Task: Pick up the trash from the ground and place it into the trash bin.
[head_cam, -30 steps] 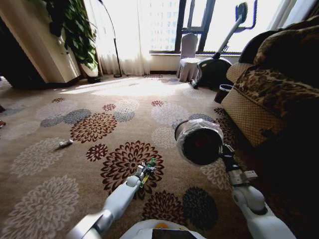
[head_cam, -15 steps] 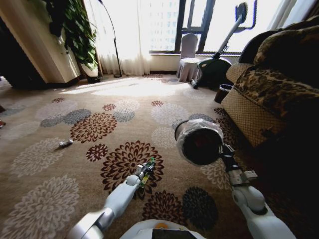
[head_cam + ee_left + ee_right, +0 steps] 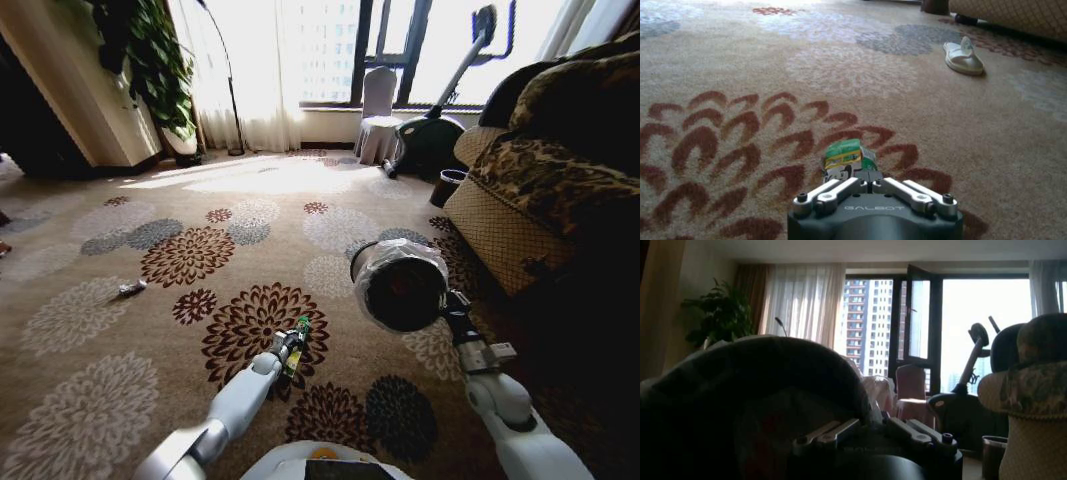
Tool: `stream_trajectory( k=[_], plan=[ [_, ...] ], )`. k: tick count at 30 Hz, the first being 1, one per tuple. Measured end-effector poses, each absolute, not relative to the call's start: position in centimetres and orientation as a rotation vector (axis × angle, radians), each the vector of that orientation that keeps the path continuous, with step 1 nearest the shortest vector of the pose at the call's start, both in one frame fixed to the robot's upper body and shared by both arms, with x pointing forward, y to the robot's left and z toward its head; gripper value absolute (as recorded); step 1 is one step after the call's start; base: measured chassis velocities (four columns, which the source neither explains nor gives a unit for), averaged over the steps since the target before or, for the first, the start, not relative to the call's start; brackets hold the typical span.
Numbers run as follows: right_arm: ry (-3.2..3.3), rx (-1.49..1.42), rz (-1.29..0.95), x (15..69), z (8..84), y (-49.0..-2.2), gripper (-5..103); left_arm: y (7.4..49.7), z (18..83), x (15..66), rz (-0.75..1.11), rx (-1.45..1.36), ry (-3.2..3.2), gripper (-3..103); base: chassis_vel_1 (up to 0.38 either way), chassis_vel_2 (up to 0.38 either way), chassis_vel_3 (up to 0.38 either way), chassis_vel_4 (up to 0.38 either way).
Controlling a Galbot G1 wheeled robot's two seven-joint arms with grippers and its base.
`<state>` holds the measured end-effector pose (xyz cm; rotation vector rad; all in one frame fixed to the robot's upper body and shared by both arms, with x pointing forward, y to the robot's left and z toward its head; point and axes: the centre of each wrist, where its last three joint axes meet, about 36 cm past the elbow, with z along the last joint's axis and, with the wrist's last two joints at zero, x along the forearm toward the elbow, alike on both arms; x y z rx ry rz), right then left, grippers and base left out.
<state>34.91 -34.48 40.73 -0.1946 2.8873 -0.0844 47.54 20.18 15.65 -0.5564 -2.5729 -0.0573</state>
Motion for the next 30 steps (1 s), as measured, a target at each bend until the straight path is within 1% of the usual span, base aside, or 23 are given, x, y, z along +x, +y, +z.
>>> stream_trajectory(
  k=[4, 6, 8, 9, 13, 14, 15, 16, 17, 19, 21, 22, 25, 27, 28, 30],
  plan=[
    [2.887, -0.195, -0.084, 34.9, 40.7, -34.5, 0, 20.1, 15.7, 47.0, -0.058, -0.562, -2.581, 0, 0.0, 0.0, 0.0, 0.0],
    [2.887, -0.194, -0.084, 34.9, 40.7, -34.5, 0, 19.8, 15.9, 46.5, -0.059, -0.571, -2.587, -2, 0.0, 0.0, 0.0, 0.0],
    [2.887, -0.195, -0.084, 34.9, 40.7, -34.5, 0, 19.3, 16.4, 46.0, -0.058, -0.578, -2.598, 8, 0.0, 0.0, 0.0, 0.0],
    [2.887, -0.195, -0.084, 34.9, 40.7, -34.5, 0, 19.3, 16.4, 46.0, -0.058, -0.578, -2.598, 8, 0.0, 0.0, 0.0, 0.0],
    [2.887, -0.194, -0.084, 34.9, 40.7, -34.5, 0, 18.2, 16.7, 45.5, -0.076, -0.511, -2.622, 30, 0.0, 0.0, 0.0, 0.0],
    [2.887, -0.194, -0.084, 34.9, 40.7, -34.5, 0, 18.2, 16.7, 45.5, -0.076, -0.511, -2.622, 30, 0.0, 0.0, 0.0, 0.0],
    [2.887, -0.195, -0.084, 34.9, 40.7, -34.5, 0, 17.7, 16.7, 45.5, -0.078, -0.496, -2.627, 36, 0.0, 0.0, 0.0, 0.0],
    [2.887, -0.194, -0.084, 34.9, 40.7, -34.5, 0, 17.5, 16.8, 45.5, -0.08, -0.494, -2.629, 36, 0.0, 0.0, 0.0, 0.0],
    [2.887, -0.195, -0.084, 34.9, 40.7, -34.5, 0, 17.2, 16.8, 45.6, -0.084, -0.492, -2.63, 46, 0.0, 0.0, 0.0, 0.0],
    [2.887, -0.195, -0.084, 34.9, 40.7, -34.5, 0, 17.1, 16.7, 45.7, -0.085, -0.492, -2.629, 46, 0.0, 0.0, 0.0, 0.0],
    [2.887, -0.195, -0.084, 34.9, 40.7, -34.5, 0, 16.7, 16.5, 45.9, -0.088, -0.49, -2.623, 57, 0.0, 0.0, 0.0, 0.0],
    [2.887, -0.195, -0.084, 34.9, 40.7, -34.5, 0, 16.7, 16.5, 45.9, -0.088, -0.49, -2.623, 57, 0.0, 0.0, 0.0, 0.0],
    [2.887, -0.195, -0.084, 34.9, 40.7, -34.5, 0, 16.1, 16.2, 46.6, -0.092, -0.472, -2.615, 74, 0.0, 0.0, 0.0, 0.0],
    [2.887, -0.195, -0.084, 34.9, 40.7, -34.5, 0, 16.1, 16.1, 46.8, -0.094, -0.465, -2.615, 74, 0.0, 0.0, 0.0, 0.0],
    [2.887, -0.195, -0.084, 34.9, 40.7, -34.5, 0, 15.9, 16.0, 47.1, -0.096, -0.452, -2.617, 84, 0.0, 0.0, 0.0, 0.0],
    [2.887, -0.195, -0.084, 34.9, 40.7, -34.5, 0, 15.7, 16.0, 47.4, -0.094, -0.447, -2.618, 84, 0.0, 0.0, 0.0, 0.0]
  ],
)
